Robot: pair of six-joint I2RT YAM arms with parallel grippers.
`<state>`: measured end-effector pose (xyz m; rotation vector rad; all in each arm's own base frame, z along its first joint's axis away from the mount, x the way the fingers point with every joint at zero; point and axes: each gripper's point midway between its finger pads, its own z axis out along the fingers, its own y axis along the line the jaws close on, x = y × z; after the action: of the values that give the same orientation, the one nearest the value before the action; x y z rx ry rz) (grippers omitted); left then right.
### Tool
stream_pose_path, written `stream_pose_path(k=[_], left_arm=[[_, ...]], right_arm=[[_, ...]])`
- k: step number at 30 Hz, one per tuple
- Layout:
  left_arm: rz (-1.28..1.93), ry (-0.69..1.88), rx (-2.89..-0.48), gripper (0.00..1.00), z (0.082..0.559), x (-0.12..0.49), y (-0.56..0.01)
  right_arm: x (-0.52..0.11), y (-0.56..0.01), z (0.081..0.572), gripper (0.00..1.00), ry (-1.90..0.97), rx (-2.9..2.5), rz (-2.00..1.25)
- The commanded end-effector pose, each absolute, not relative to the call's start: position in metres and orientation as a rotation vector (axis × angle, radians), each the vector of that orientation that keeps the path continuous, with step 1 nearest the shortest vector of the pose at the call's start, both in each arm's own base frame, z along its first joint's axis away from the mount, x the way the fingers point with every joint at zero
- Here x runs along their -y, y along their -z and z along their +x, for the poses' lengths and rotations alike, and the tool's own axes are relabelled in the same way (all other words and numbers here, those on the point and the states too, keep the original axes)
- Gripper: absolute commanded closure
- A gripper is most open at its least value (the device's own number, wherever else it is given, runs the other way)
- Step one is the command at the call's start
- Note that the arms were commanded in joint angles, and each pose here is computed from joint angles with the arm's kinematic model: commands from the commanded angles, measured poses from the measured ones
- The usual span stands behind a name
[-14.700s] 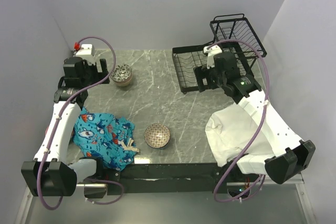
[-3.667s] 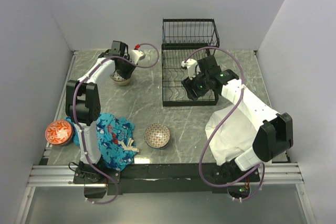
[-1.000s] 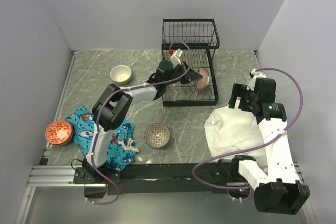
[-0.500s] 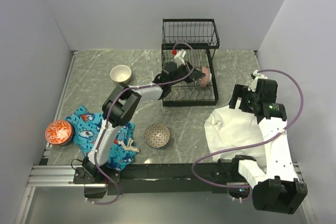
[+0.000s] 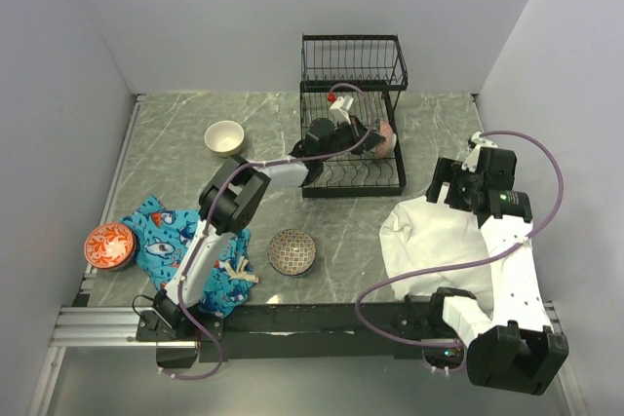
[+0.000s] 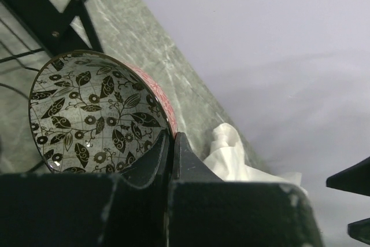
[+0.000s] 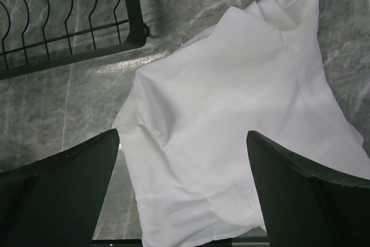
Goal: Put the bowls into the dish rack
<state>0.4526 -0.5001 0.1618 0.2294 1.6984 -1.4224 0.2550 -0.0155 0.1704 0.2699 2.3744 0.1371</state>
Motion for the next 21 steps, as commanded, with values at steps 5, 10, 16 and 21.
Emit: stream_pose_path(k=[5, 10, 16, 21], left_arm=[[0.274, 1.421, -1.485, 0.99, 0.478, 0.489, -0.212], [0.277, 1.435, -1.5, 0.99, 0.484, 0.489, -0.198], [0.283, 1.469, -1.508, 0.99, 0.485, 0.491, -0.188], [0.26, 1.456, -1.521, 0.98, 0.492, 0.485, -0.179]], right_arm=[[0.02, -0.171, 0.263, 0.01, -0.141, -2.354, 0.296], [0.023, -0.166, 0.263, 0.01, -0.136, -2.366, 0.307], [0.024, -0.165, 0.267, 0.01, -0.134, -2.378, 0.308], [0.023, -0.163, 0.27, 0.02, -0.144, -2.384, 0.309]])
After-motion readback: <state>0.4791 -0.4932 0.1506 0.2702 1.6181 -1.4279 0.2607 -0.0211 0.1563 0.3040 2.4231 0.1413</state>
